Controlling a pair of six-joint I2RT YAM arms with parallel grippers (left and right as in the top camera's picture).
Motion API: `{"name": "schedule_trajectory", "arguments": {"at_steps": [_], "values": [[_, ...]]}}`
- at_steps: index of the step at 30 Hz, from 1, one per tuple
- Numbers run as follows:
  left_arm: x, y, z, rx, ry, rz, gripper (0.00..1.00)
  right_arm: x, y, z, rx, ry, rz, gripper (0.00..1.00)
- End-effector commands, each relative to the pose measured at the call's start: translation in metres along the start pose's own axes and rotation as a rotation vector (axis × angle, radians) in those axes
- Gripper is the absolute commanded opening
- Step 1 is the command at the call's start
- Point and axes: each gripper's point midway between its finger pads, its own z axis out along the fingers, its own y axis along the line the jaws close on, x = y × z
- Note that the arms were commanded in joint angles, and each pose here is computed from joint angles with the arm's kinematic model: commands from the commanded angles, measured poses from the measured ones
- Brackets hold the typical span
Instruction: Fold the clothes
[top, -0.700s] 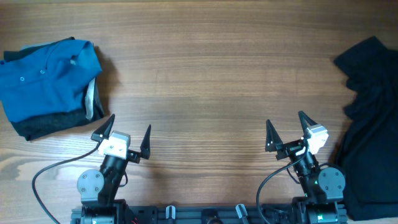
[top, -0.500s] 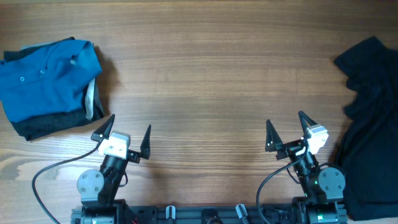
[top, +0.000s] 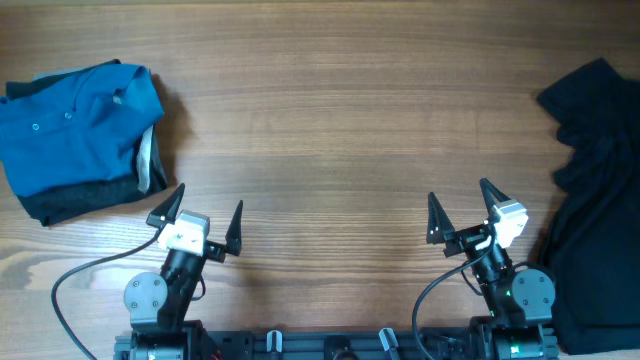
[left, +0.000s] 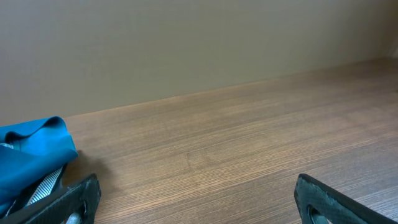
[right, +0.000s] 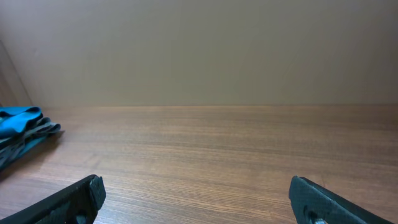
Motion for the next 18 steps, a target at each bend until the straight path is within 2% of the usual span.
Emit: {"name": "schedule_trajectory", "arguments": {"at_steps": [1,17,18], "values": [[0.0017,0.0001,0.0001,-0.004,-0.001,-0.009,1.00,-0.0002,-0.0007,0.0002,0.006,-0.002,0.010,1.00],[0.0017,0.0001,0.0001,-0.004,-0.001,-0.009,1.00,-0.0002,-0.0007,0.0002,0.006,-0.002,0.011,1.00],[-0.0072,0.0008,-0.0001,-0.007,-0.037,0.034,1.00,-0.0002,-0.0007,0.0002,0.006,-0.002,0.011,1.00]]}}
